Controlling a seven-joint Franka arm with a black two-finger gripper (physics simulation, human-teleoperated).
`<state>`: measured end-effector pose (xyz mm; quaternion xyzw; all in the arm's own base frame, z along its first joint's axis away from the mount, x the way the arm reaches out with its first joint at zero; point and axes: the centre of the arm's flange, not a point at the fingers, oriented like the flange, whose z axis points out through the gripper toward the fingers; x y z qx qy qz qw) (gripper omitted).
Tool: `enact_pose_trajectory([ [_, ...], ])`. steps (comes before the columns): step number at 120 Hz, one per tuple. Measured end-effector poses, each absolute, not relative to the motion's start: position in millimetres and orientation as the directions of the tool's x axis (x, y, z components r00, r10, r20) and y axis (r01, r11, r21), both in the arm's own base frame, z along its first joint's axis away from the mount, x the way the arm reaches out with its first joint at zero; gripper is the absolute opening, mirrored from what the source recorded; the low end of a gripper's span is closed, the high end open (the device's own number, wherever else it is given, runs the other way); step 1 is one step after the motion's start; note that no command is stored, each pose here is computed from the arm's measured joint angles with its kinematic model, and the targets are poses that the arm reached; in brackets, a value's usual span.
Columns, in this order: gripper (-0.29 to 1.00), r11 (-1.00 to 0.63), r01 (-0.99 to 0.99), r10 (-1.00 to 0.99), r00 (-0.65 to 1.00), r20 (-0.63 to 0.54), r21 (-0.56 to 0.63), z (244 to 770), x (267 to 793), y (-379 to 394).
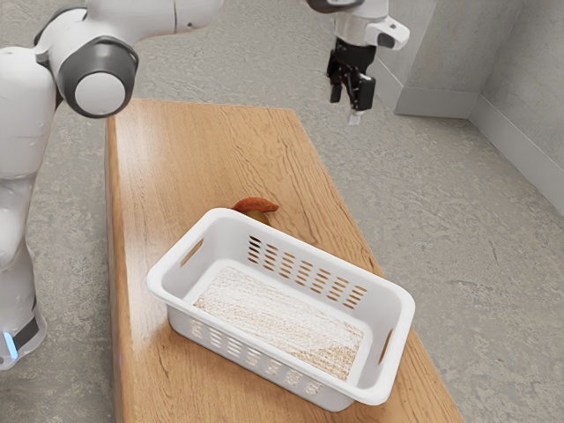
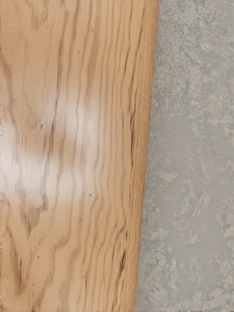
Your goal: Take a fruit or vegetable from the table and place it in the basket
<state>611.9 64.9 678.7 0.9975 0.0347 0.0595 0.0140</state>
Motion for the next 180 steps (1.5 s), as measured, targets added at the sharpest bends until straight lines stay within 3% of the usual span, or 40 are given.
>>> enact_pose_trajectory([
  [36,0.7,-0.999,0.001,0.004,0.996,0.093,0.036,692,590,44],
  [54,0.7,-0.996,-0.067,-0.07,0.996,-0.059,0.057,626,520,9],
  [81,0.7,-0.994,0.082,0.073,0.989,-0.127,0.067,559,479,84],
  [180,0.7,-0.994,-0.106,-0.1,0.981,-0.167,-0.029,511,463,101],
])
